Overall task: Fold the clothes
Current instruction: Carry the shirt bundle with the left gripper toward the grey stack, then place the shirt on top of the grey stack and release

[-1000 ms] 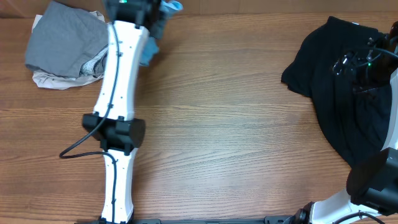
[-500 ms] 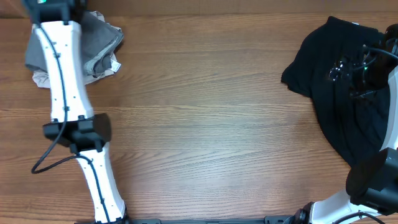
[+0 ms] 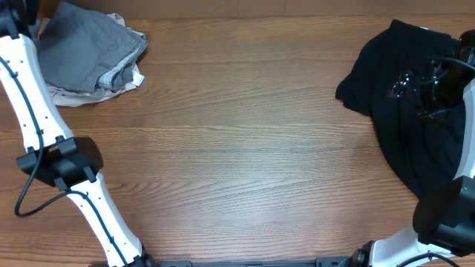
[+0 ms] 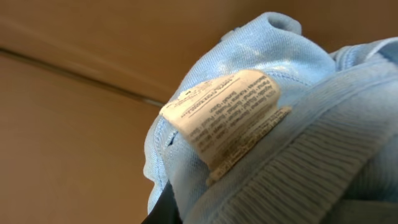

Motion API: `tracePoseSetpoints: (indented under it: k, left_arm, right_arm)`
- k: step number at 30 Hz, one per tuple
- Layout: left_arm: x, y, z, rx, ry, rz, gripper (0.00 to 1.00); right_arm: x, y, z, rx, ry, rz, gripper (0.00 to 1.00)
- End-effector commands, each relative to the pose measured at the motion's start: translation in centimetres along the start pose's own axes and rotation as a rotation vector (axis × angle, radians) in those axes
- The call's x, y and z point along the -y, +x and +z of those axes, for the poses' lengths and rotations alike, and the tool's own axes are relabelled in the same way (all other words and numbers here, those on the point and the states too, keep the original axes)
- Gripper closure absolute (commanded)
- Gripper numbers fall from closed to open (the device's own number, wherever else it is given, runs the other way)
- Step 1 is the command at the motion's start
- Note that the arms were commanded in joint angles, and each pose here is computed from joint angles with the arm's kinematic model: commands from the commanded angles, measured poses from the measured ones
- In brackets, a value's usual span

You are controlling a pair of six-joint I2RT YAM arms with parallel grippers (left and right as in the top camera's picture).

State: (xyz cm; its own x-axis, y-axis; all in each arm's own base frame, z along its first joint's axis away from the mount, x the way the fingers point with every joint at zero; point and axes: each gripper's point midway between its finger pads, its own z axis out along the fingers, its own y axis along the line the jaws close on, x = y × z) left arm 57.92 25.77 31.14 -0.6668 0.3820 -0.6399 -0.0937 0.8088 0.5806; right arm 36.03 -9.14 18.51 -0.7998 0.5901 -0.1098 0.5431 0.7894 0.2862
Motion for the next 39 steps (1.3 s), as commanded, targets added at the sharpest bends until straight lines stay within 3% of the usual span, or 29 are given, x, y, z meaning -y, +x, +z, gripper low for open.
tracePoseSetpoints:
  k: [1,6,12,14,15,19,20,21,27,31,34,39]
  left_arm:
    - [5.0,2.2,4.8,-0.054,0.103,-0.081,0.96]
    - [10.5,4.9,6.1,-0.182,0.213,-0.119,0.96]
    - [18.3,6.0,4.3,-0.292,0.428,-0.11,0.94]
    - [20.7,5.8,3.1,-0.304,0.515,-0.099,0.78]
    - [22.4,5.7,2.1,-0.323,0.569,-0.094,0.64]
    - [25.3,5.9,0.2,-0.381,0.626,-0.062,0.45]
    - [25.6,5.8,0.0,-0.384,0.629,-0.055,0.27]
    - [25.8,5.7,-0.1,-0.382,0.631,-0.051,0.22]
    - [22.5,2.2,-3.6,-0.302,0.583,-0.117,0.19]
    - [16.8,-0.3,-5.0,-0.219,0.466,-0.302,0.19]
    - [12.9,-0.1,-3.2,-0.184,0.385,-0.455,0.2]
    - [7.9,0.1,1.7,-0.058,0.264,-0.504,0.19]
  right_arm:
    - [-0.2,0.1,0.1,-0.005,-0.006,0.002,0.11]
    - [-0.2,0.1,0.1,-0.008,-0.005,0.003,0.11]
    - [-0.3,-0.1,0.1,0.002,-0.008,0.0,0.11]
    - [-0.3,-0.2,0.1,0.005,-0.009,0.0,0.11]
    - [-0.3,-0.2,0.1,0.006,-0.009,-0.001,0.11]
    - [-0.3,-0.2,0.1,0.006,-0.009,-0.001,0.11]
    - [-0.3,-0.2,0.1,0.006,-0.009,-0.002,0.1]
    - [-0.3,-0.2,0.1,0.006,-0.009,-0.002,0.1]
    - [-0.3,-0.4,0.1,0.012,-0.011,-0.004,0.1]
    - [-0.3,-0.4,0.1,0.014,-0.011,-0.004,0.1]
    - [-0.3,-0.4,0.1,0.014,-0.011,-0.004,0.1]
    - [-0.3,-0.4,0.1,0.012,-0.011,-0.003,0.1]
